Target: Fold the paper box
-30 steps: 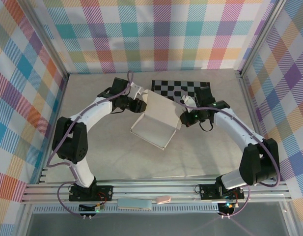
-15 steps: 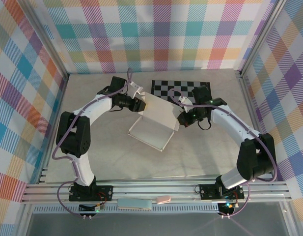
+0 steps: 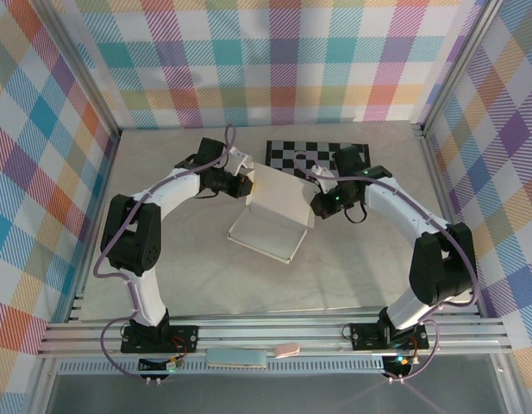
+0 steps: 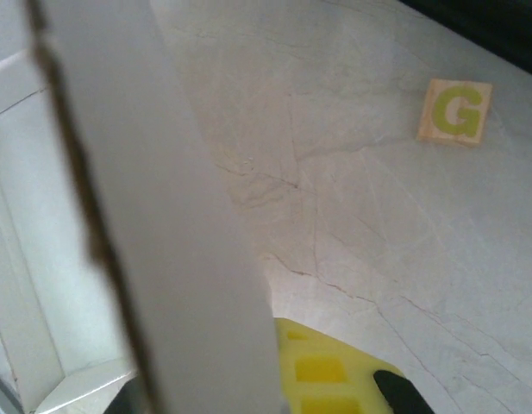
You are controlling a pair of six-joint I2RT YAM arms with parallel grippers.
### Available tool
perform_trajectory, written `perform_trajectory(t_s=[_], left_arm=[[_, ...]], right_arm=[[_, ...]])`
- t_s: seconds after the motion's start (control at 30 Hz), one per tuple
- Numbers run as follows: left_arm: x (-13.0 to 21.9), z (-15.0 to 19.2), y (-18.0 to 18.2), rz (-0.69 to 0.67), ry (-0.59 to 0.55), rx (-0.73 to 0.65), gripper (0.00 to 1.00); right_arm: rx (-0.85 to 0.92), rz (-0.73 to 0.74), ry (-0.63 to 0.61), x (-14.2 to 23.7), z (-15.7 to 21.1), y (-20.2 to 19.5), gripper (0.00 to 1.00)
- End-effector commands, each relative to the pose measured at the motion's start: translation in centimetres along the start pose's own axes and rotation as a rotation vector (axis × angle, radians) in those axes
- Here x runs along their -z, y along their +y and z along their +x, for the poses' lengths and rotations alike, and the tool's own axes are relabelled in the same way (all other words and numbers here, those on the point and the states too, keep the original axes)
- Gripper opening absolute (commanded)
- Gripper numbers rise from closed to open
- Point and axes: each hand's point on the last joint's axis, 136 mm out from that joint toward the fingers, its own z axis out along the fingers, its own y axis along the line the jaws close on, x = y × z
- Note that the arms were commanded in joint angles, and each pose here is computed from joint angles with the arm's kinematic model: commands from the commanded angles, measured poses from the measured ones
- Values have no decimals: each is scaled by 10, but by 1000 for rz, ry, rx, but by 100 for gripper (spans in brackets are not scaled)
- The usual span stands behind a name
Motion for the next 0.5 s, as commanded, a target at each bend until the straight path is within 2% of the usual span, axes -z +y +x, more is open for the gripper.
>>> perform_trajectory(t_s=[0.0,0.17,0.37,0.47], left_arm=[[13,-13,-3,-142,-45,34,0],[21,-16,-3,-309,-81,116,0],[35,-17,0,-381,-143,251,0],[36,-18,-5,-375,-164,297,0]], right_arm=[[-107,84,-71,6,-25,-10,0],[-360,316,-110,9,-31,-39,0],[-574,401,-162,11,-42,-44,0],[-616,424,-183,7,-52,-34,0]])
